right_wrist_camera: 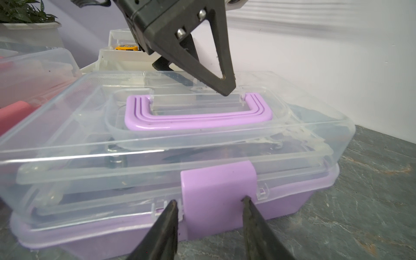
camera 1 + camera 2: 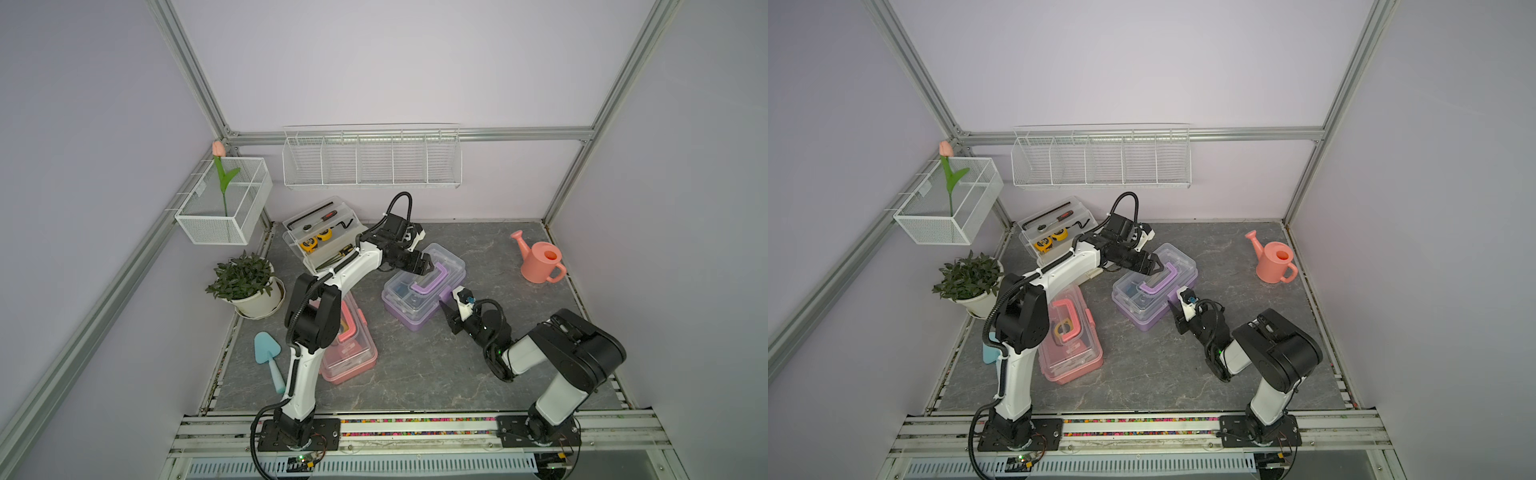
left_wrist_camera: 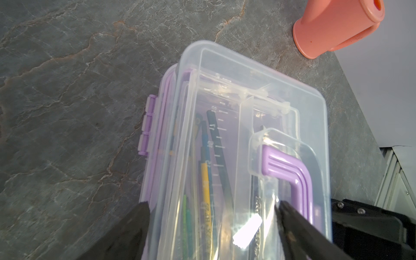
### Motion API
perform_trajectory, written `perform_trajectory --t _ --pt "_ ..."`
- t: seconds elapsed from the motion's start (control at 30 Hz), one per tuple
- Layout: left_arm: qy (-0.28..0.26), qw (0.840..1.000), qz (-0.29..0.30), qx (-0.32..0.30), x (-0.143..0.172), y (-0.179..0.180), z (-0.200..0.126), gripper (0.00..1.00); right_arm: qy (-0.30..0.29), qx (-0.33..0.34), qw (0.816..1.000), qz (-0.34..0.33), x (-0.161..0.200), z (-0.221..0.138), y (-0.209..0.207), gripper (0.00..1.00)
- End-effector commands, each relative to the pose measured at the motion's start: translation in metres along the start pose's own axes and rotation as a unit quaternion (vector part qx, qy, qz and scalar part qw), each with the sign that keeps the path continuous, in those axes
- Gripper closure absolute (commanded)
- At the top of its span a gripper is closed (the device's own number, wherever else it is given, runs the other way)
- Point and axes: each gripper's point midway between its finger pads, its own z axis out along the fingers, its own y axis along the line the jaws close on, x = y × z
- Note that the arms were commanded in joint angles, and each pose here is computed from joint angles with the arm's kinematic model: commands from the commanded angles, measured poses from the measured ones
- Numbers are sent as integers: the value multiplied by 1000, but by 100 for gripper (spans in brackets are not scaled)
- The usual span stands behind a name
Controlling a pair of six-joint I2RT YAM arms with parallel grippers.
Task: Close toolboxes
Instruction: Fasten the toolbox latch on the toolbox.
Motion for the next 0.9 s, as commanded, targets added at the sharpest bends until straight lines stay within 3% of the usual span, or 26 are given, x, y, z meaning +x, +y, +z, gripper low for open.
perform_trajectory --t 0.0,0.43,0.63,0.87 --pt "86 996 -26 6 51 -5 15 12 1 -9 1000 10 1 -6 4 47" --pt "78 997 -27 2 48 -6 12 12 7 1 1000 18 2 -11 1 45" --pt "78 997 -27 1 49 -5 11 12 -10 -3 1000 13 -11 -9 2 53" --pt "77 997 -27 1 48 -5 11 12 -5 -10 1000 -4 -18 0 3 56"
